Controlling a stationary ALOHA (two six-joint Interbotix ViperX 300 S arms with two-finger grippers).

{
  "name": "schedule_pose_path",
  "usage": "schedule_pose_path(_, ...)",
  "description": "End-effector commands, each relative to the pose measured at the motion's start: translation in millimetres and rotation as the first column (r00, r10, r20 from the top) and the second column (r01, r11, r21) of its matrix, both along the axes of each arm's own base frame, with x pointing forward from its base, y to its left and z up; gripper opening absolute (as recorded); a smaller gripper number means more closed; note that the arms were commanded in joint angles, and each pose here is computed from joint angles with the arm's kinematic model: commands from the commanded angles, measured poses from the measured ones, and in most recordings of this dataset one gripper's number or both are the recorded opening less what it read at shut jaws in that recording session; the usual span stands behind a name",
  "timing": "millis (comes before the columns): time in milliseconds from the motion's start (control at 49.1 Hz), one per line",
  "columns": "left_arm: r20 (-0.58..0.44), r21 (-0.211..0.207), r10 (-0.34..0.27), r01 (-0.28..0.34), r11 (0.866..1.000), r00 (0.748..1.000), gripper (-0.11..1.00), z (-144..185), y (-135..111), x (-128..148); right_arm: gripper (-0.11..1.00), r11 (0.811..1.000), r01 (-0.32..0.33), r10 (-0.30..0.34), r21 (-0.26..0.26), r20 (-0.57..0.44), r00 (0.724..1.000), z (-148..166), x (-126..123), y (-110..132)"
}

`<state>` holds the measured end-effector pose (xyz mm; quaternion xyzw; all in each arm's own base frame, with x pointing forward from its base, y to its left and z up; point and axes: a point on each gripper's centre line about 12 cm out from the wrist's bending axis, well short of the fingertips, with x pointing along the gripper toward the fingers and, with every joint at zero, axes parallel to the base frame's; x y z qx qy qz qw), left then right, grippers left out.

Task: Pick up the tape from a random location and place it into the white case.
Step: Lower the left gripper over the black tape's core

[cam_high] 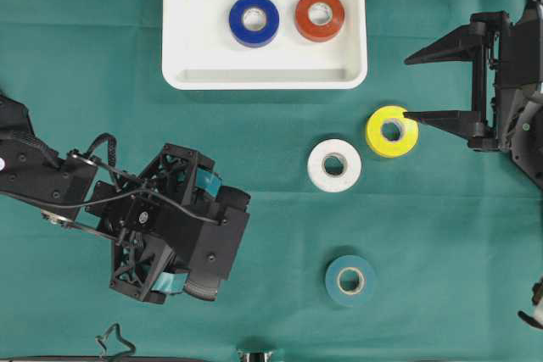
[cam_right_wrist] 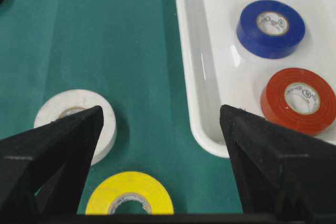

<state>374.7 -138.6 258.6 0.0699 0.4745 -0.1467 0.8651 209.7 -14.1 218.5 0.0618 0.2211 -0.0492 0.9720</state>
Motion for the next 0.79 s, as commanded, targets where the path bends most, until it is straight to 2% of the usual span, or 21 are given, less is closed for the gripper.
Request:
schedule_pose_path(0, 0.03, -0.007, -0.002, 0.002, 1.0, 1.0, 0.95, 10.5, -0.3, 1.6, 0.85, 1.0, 0.0, 0.0, -0.003, 0.03, 1.0, 10.9, 4.6, -0.5)
schedule_pose_path(305, 0.031, -0.006, -0.001, 0.001, 1.0, 1.0, 0.95, -0.5, 0.4, 1.7, 0.85, 1.0, 0.0, 0.0, -0.003, 0.032, 0.999, 11.1, 4.6, -0.5)
schedule_pose_path(509, -0.01, 0.012, 0.017, -0.017, 1.0, 1.0, 0.95, -26.9, 8.6, 2.8, 0.85, 1.0, 0.0, 0.0, -0.003, 0.034, 0.999, 11.2, 4.7, -0.5)
schedule_pose_path(774, -0.026, 0.018, 0.018, -0.018, 1.0, 0.999, 0.95, -60.1, 7.8, 8.8, 0.85, 1.0, 0.0, 0.0, -0.003, 0.034, 0.999, 11.2, 4.7, -0.5)
